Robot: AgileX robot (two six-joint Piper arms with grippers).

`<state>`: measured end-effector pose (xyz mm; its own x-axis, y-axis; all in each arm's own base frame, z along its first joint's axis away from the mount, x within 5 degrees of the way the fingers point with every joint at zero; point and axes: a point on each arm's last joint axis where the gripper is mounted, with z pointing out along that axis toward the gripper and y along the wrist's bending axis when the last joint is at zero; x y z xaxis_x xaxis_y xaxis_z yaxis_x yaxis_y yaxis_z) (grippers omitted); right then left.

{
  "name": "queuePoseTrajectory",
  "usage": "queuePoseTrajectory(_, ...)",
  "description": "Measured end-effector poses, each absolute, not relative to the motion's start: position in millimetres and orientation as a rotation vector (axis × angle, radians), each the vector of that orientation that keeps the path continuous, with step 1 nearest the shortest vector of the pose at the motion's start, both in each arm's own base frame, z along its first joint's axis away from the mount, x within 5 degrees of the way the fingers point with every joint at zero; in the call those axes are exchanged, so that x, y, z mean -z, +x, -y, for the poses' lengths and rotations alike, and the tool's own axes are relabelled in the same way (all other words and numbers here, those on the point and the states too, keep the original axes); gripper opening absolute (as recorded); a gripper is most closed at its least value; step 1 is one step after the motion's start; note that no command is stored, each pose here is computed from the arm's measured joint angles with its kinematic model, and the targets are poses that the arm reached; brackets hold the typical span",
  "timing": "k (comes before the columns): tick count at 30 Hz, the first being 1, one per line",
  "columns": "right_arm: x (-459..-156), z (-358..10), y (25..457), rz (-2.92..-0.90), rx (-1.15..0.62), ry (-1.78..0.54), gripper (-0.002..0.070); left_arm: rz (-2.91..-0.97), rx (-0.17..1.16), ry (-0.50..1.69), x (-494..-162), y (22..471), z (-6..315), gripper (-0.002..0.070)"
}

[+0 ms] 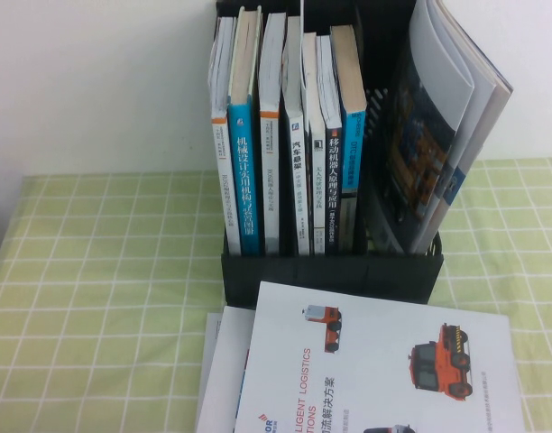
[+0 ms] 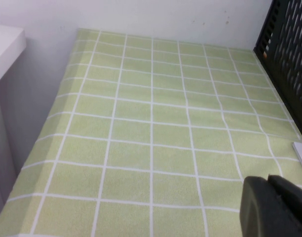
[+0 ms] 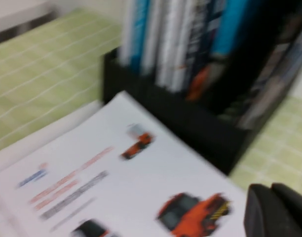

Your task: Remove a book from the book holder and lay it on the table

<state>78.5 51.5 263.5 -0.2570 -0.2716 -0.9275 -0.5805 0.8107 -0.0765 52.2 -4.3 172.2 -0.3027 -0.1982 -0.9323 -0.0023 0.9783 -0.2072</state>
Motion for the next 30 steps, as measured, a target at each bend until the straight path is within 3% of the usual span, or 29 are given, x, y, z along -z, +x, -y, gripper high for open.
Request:
queuePoseTrajectory(5,-257.0,-23.5,60.5,-1.771,-0.155,-0.399,0.0000,-1.872,0.194,-0.146,-172.1,52.1,4.3,-0.0003)
queuePoseTrajectory(12,-212.8,-8.9,47.2,-1.760,0.034,-0.219,0.0000,-1.872,0.196,-0.148,-172.1,52.1,4.3,-0.0003)
queuePoseTrajectory(19,-171.0,-6.5,51.5,-1.890,0.052,-0.178,-0.0001,-1.872,0.206,-0.162,-172.1,52.1,4.3,-0.0003)
queuePoseTrajectory(30,-167.2,-8.5,51.0,-1.914,0.004,-0.159,-0.0001,-1.872,0.206,-0.161,-172.1,52.1,4.3,-0.0003)
